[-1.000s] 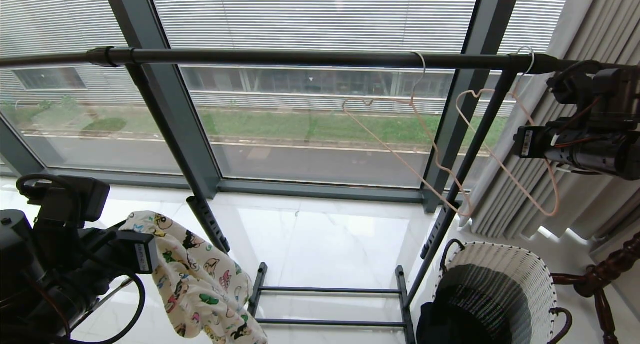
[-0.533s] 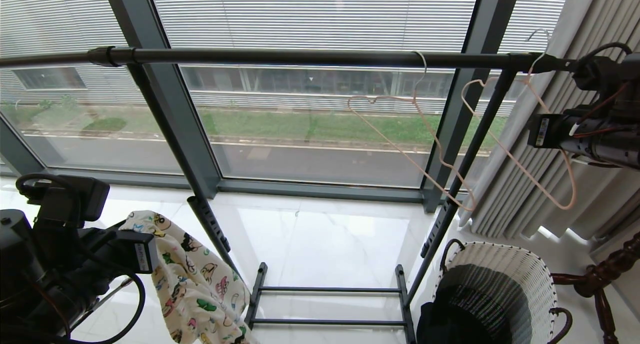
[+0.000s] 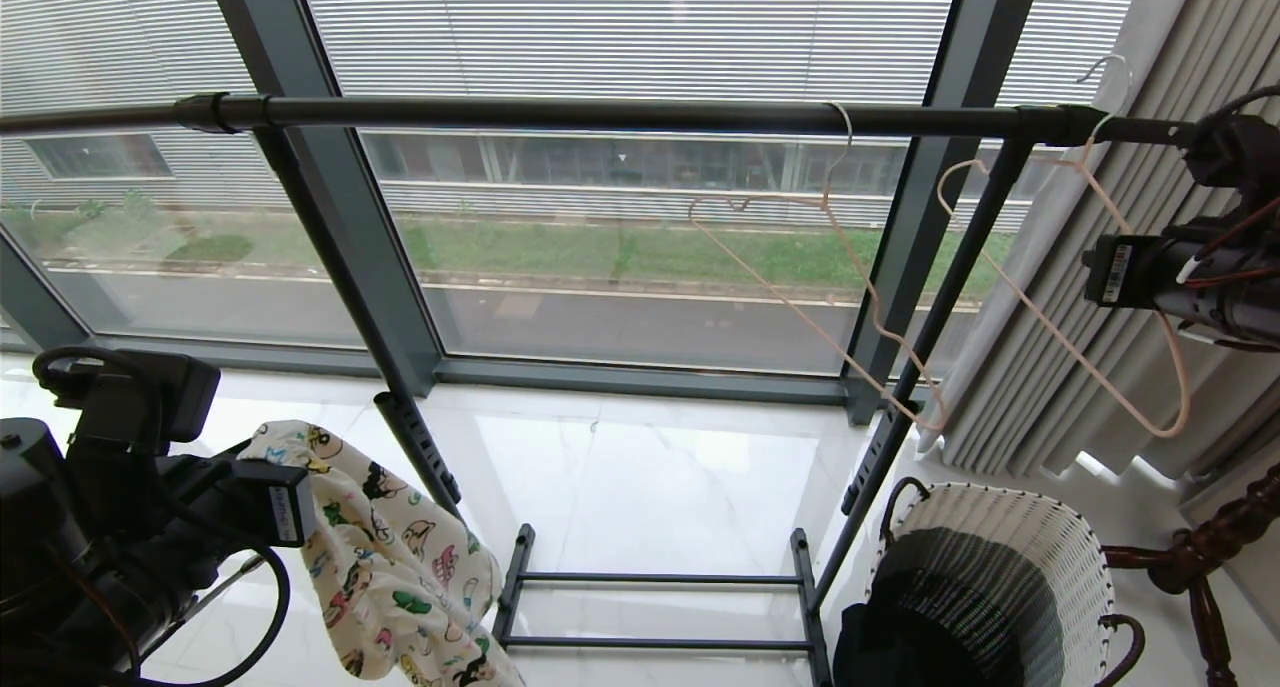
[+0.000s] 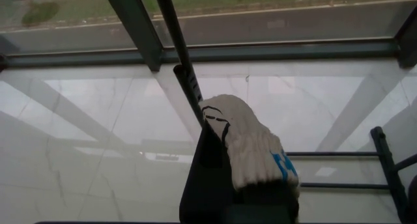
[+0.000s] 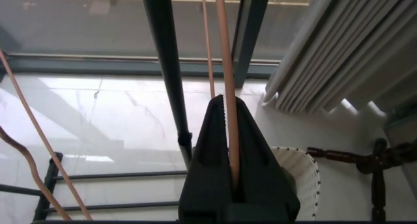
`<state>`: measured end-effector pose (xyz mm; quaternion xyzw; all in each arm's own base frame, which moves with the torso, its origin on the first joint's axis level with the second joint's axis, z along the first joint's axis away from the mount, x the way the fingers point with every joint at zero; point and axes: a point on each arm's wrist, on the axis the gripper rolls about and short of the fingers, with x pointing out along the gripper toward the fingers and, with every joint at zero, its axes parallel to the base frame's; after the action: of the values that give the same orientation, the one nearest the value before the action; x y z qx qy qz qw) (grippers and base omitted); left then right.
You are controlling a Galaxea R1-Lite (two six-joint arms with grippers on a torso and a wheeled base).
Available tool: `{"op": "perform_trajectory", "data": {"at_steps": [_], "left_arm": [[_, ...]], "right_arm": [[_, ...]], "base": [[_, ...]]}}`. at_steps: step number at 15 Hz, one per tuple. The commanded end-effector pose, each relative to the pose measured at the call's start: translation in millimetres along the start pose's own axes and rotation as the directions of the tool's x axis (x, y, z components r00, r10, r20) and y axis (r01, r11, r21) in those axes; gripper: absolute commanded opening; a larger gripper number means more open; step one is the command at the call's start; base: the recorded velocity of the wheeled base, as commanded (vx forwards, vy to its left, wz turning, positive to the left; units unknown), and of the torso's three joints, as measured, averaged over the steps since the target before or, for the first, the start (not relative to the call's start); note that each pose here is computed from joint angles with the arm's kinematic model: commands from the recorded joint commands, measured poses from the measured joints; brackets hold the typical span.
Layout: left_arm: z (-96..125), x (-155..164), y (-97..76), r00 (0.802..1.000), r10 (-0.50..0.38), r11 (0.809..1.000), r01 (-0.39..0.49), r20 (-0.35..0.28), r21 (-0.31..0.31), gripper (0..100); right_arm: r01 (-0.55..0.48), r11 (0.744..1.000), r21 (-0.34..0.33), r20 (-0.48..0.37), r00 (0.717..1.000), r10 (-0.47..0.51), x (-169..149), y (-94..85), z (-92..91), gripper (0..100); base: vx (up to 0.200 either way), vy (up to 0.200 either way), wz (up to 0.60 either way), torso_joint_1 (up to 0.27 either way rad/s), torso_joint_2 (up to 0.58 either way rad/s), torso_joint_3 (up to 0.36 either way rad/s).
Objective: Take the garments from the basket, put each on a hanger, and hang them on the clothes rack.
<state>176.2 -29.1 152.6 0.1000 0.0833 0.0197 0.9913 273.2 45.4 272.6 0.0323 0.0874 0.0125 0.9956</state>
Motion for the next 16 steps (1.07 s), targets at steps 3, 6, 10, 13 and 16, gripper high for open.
{"op": "perform_trajectory", "data": {"at_steps": [3,6,10,13,16], "left_arm": [[-1,0,-0.2,1.000,0.000,1.000,0.000,-0.003,0.001,0],[-1,0,0.4,1.000,0.004,1.000,-0.004,-0.006,0.010,0],[-1,0,0.4,1.000,0.004,1.000,-0.004,-0.004,0.011,0],[-1,0,0.4,1.000,0.004,1.000,-0.004,-0.004,0.011,0],[0,0,0.4,1.000,0.005,1.000,-0.005,-0.003,0.011,0]], "right_arm": [[-0.002,1.000,0.002,0.037,0.999,0.002,-25,-3.5,4.8,0],[-0.002,1.000,-0.007,0.034,0.999,0.002,-42,-6.6,-1.9,0],[-0.003,1.000,-0.014,0.036,0.999,0.004,-55,-8.6,-6.9,0],[-0.009,1.000,-0.023,0.041,0.999,0.010,-61,-8.7,-7.1,0],[-0.060,0.996,-0.069,0.000,0.998,0.060,-72,-1.5,-24.4,0]], "base": [[0.000,0.000,0.00,0.000,0.00,0.000],[-0.133,0.000,0.00,0.005,0.00,0.002],[-0.200,0.000,0.00,0.000,0.00,0.001],[-0.200,0.000,0.00,0.004,0.00,-0.001],[-0.067,0.000,0.00,0.001,0.00,-0.001]]}}
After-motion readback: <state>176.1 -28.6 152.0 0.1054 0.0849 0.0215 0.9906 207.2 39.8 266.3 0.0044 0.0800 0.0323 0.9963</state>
